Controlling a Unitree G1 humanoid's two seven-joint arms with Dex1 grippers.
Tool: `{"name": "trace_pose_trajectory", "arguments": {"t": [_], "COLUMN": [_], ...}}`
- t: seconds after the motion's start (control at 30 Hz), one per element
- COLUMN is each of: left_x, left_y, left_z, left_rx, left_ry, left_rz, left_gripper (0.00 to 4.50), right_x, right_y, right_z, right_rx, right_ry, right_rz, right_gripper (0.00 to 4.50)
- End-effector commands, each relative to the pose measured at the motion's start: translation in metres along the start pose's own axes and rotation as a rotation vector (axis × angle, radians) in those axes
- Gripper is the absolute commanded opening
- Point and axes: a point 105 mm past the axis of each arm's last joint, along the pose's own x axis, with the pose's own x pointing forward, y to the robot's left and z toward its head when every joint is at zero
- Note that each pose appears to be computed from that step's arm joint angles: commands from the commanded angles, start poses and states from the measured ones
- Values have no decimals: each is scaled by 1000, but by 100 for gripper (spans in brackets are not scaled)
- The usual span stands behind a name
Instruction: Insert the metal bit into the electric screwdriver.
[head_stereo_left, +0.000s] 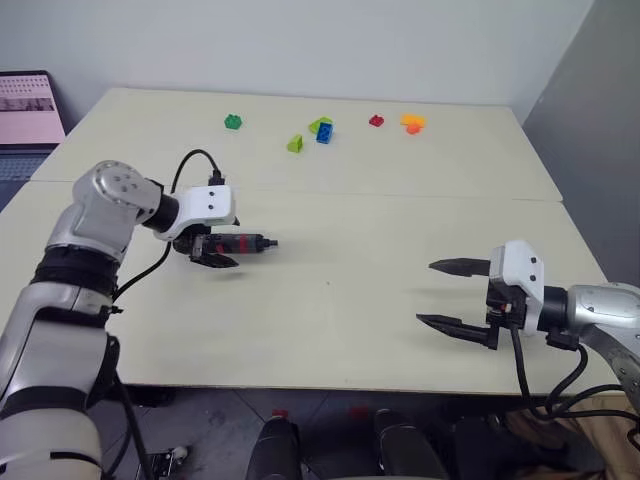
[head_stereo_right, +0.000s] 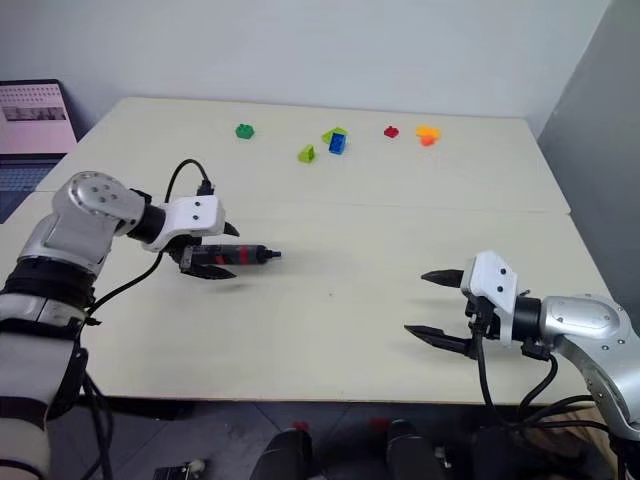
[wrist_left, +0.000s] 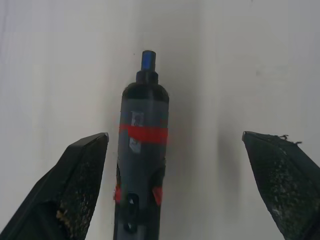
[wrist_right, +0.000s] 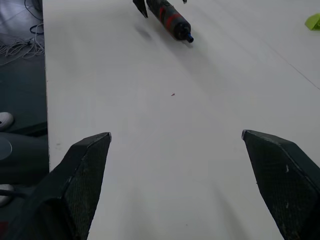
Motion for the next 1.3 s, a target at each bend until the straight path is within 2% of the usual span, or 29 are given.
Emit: {"name": "trace_pose_trajectory", "arguments": {"t": [0.03, 0.27, 0.53, 0.67, 0.93, 1.3], "left_x": [-2, 11, 24, 28, 39, 46], "left_y": [8, 17, 22, 24, 25, 24], "left_z": [3, 0, 7, 4, 12, 14], "left_rx": [40, 50, 43, 81, 84, 102], "left_ry": [48, 157, 188, 254, 256, 284], "left_rz": [-16, -23, -19, -11, -9, -24], "left_gripper": [450, 450, 450, 450, 450, 450], "right_x": [3, 6, 7, 6, 6, 6], "right_y": [4, 8, 3, -1, -6, -5], "right_z": [12, 16, 21, 27, 43, 44], "right_rx": [-31, -24, -30, -35, -49, -48], "right_ry": [-34, -62, -80, -91, -135, -114], "right_rz": [0, 11, 49, 75, 117, 119], "right_gripper": [442, 442, 442, 442, 442, 442]}}
